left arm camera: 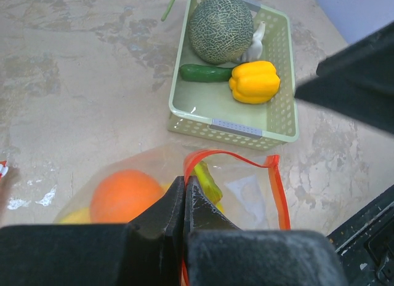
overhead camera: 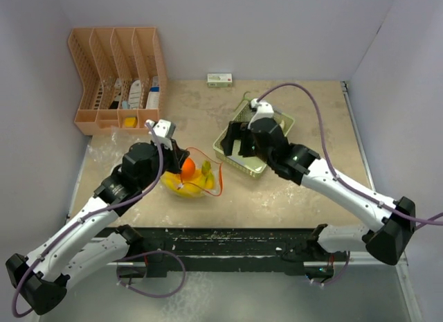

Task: Place the food in the zip-top bag and seal the zipper
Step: Pick up the fake fruit from the bin.

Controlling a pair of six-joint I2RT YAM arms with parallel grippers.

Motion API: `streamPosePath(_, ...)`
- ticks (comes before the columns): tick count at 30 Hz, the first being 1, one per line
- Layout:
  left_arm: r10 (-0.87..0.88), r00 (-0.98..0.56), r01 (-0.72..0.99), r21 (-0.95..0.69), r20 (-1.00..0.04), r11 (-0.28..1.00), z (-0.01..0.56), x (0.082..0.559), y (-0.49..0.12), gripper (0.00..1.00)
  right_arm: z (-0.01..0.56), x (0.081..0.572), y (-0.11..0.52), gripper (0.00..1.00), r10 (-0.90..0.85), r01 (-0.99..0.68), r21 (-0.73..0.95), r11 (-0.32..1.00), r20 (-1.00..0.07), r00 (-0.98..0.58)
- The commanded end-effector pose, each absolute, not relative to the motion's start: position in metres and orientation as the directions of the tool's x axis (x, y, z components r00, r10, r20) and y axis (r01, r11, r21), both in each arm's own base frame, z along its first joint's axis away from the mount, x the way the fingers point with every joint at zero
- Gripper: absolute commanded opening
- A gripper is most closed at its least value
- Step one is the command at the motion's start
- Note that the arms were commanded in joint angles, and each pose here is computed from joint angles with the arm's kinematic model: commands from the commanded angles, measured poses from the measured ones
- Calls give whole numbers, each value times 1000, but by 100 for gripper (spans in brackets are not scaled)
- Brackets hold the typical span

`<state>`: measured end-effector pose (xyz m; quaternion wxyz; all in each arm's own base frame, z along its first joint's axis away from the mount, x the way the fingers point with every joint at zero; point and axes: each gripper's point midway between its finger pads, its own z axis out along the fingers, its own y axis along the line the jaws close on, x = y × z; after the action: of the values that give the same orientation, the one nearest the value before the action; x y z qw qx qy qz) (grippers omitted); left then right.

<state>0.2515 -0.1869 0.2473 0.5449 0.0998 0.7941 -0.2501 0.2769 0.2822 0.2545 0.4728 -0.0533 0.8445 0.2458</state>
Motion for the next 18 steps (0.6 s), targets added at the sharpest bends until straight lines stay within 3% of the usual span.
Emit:
streamPosePath(1,-160,-327,458,-304,-932,836,274,248,-187,0,221,318,210,99,190,-58,276,960,-786,-588)
streamPosePath(10,-174,-319,495,-320,-932,808,279,241,-190,0,168,390,178,100,148,72,133,988,-739,-658)
streamPosePath(18,-175,-322,506,-325,-930,799,273,237,-191,0,120,403,159,100,107,144,4,990,-691,-715)
